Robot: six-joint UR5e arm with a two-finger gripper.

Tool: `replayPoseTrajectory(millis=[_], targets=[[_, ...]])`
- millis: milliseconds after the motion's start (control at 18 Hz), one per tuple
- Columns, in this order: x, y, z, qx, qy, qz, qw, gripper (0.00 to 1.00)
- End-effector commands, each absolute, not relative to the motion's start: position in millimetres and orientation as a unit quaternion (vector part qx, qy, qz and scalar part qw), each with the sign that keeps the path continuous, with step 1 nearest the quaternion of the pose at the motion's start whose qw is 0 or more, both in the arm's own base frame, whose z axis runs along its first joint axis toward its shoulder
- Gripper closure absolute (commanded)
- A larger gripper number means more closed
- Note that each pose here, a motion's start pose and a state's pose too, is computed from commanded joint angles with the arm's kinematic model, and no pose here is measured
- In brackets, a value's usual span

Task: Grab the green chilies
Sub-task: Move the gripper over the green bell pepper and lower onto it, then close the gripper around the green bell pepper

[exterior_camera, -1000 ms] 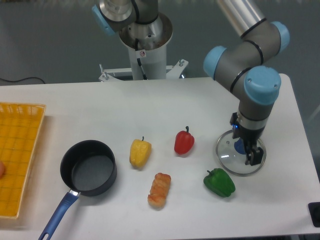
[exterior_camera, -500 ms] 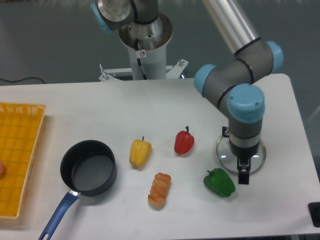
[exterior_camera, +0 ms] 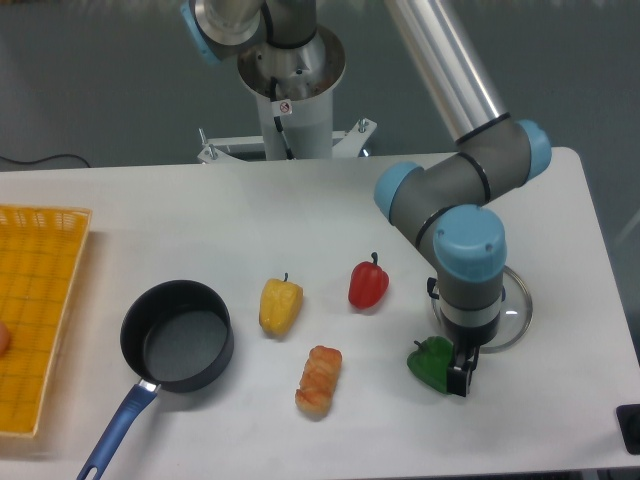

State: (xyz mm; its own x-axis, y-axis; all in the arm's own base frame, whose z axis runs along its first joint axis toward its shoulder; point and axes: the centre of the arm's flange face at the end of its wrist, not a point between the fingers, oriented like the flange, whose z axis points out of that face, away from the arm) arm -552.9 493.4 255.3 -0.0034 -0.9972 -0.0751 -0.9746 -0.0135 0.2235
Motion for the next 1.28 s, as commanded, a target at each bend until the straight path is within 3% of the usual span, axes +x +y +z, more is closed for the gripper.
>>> replayPoseTrajectory(millis=[1278], targets=[[-536,494,206,0.680,-0.729,-0.062,0.046,0.00]])
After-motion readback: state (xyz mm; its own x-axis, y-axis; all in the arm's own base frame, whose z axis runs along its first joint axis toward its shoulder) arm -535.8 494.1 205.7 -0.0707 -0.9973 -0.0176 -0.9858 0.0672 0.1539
